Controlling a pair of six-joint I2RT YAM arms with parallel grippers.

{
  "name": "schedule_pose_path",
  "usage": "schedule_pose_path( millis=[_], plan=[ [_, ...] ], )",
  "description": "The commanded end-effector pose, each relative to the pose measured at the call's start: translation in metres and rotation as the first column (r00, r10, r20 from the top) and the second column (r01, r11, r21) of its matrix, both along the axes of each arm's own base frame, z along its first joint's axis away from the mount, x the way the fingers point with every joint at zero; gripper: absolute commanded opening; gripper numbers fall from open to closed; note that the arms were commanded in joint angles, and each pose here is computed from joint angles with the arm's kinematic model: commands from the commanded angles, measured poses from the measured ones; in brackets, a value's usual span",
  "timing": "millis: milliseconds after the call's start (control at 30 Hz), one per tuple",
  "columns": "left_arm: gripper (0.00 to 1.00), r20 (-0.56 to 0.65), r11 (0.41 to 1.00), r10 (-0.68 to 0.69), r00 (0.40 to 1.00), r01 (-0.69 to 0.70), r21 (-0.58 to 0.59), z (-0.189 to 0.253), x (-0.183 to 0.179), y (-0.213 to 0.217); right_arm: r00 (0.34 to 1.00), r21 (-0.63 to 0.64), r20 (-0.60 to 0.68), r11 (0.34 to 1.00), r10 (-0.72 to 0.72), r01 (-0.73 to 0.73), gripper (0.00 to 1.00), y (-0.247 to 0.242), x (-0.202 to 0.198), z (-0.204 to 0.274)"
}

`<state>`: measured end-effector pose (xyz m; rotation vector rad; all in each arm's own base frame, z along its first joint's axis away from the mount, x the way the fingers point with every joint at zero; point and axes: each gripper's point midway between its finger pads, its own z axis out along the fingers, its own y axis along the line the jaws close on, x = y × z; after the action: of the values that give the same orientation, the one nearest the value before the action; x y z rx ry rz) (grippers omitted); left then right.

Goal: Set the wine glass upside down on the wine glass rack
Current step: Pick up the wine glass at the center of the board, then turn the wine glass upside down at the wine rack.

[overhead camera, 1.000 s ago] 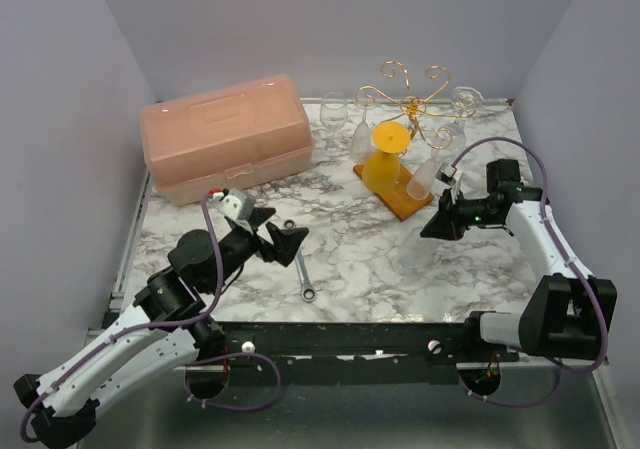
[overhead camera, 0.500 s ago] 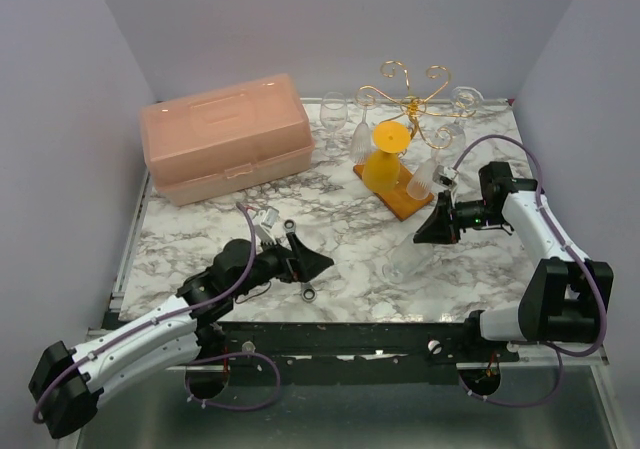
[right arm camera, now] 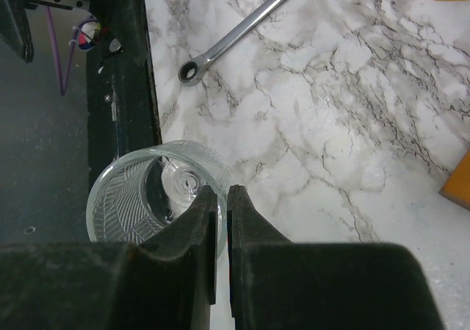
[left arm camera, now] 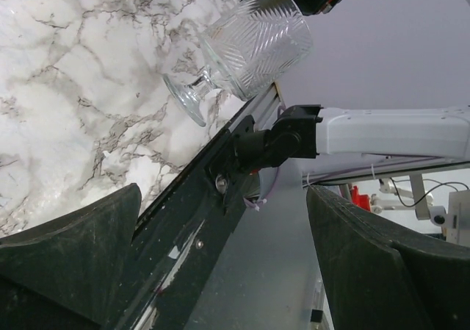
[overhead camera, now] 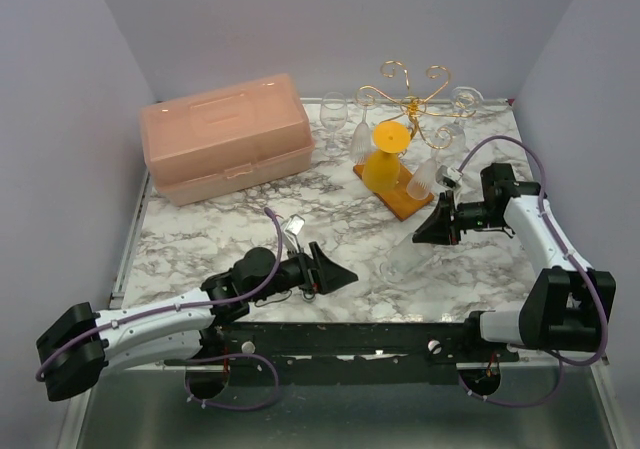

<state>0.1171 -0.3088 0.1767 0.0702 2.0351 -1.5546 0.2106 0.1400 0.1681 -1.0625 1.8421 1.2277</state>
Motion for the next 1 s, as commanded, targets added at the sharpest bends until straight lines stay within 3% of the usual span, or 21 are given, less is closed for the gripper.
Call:
schedule_pose_path(
  millis=[0, 967],
  plan=[
    [0.99, 0.015, 0.996, 0.056, 0.998, -0.055, -0.065, 0.009, 0.009, -0.003, 1.000, 0.105, 0.011, 0.994, 0.024, -0.025, 0.00, 0.011, -0.010, 0.019],
    [0.97, -0.051, 0.995, 0.046, 0.998, -0.050, -0.087, -0.012, 0.003, -0.020, 1.000, 0.159, 0.011, 0.987, 0.028, -0.030, 0.00, 0.015, -0.016, 0.024]
  ],
)
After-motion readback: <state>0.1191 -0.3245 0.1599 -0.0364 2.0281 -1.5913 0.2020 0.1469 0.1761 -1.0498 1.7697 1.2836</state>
